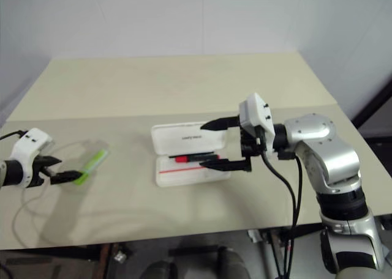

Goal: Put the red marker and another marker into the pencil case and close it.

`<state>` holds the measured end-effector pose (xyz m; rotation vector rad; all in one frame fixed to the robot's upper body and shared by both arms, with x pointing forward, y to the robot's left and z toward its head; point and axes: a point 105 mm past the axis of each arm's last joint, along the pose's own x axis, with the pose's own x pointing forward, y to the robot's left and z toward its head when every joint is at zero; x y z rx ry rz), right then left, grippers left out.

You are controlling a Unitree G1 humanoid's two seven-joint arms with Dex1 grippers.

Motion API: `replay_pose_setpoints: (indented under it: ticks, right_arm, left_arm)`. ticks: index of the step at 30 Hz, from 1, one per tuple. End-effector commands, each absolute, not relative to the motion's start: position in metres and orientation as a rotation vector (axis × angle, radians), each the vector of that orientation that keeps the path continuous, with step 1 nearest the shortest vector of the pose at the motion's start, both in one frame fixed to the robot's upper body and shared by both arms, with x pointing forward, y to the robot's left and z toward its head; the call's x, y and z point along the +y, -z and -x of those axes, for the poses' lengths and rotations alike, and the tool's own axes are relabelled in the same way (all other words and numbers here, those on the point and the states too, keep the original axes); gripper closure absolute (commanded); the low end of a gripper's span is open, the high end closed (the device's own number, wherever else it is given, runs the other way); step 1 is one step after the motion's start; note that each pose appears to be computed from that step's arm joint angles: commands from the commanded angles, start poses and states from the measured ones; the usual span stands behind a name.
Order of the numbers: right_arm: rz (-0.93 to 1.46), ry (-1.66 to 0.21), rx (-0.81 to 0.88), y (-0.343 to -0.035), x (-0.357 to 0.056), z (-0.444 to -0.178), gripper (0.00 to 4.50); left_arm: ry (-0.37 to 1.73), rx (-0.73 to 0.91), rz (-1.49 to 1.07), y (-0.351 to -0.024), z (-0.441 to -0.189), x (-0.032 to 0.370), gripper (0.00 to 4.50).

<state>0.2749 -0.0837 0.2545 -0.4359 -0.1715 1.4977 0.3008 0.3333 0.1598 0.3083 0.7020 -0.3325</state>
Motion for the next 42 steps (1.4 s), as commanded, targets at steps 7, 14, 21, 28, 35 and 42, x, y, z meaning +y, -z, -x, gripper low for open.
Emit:
replay_pose_setpoints:
  ticks: [7,14,21,28,35,42]
  right_arm:
    - [0.433,-1.453,-0.256,-0.267,-0.082,-0.264,0.05]
    - [0.419,-1.43,-0.275,-0.269,-0.081,-0.262,0.0]
    - [0.424,-1.419,-0.28,-0.271,-0.082,-0.264,0.0]
    - [0.439,-1.418,-0.252,-0.267,-0.086,-0.267,0.0]
    - [0.451,-1.399,-0.23,-0.263,-0.091,-0.274,0.0]
    - [0.453,-1.388,-0.22,-0.261,-0.095,-0.276,0.0]
  left_arm:
    - [0.355,0.828,-0.278,-0.144,-0.31,0.324,0.0]
    - [0.385,0.884,-0.284,-0.136,-0.302,0.321,0.92]
    - [0.378,0.904,-0.318,-0.13,-0.296,0.326,3.29]
    - [0.551,0.787,-0.415,-0.142,-0.3,0.302,3.45]
    - [0.768,0.563,-0.619,-0.184,-0.305,0.272,3.45]
    - [1.186,0.37,-0.653,-0.21,-0.28,0.208,3.45]
